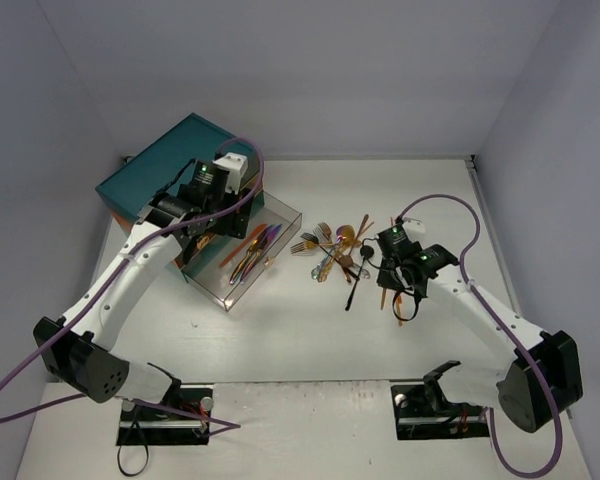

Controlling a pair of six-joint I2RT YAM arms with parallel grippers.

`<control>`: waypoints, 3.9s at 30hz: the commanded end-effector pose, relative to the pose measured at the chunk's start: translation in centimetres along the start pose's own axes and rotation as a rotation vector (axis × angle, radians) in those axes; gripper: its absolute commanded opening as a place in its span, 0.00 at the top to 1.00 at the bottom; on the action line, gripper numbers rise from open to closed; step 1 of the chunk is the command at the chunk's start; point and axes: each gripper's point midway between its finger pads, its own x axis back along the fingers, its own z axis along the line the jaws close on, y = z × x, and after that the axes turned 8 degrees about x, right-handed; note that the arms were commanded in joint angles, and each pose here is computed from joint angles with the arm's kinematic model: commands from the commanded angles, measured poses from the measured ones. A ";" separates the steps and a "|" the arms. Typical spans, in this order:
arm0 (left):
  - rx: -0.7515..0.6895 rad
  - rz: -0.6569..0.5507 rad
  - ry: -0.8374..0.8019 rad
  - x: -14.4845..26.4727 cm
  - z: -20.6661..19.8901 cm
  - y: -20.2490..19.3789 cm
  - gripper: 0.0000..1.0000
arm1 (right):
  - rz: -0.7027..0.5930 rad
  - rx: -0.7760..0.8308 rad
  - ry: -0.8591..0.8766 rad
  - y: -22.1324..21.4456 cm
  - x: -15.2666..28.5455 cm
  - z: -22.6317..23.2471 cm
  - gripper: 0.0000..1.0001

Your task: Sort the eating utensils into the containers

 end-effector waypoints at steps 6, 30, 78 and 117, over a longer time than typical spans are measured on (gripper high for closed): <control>0.037 -0.194 -0.020 5.7 0.6 3.5 0.33 | -0.331 -0.267 0.440 12.4 7.5 11.9 1.00; 0.026 -0.218 -0.017 9.4 1.9 1.6 0.31 | -0.416 -0.204 0.659 15.0 5.0 35.1 0.34; -0.134 0.224 0.308 -15.9 3.0 -6.5 0.31 | -0.536 -0.155 0.031 10.1 6.9 -5.7 0.13; -0.195 -0.100 0.214 -2.8 1.2 6.1 0.31 | -0.504 -0.126 0.073 9.1 6.7 -5.1 0.15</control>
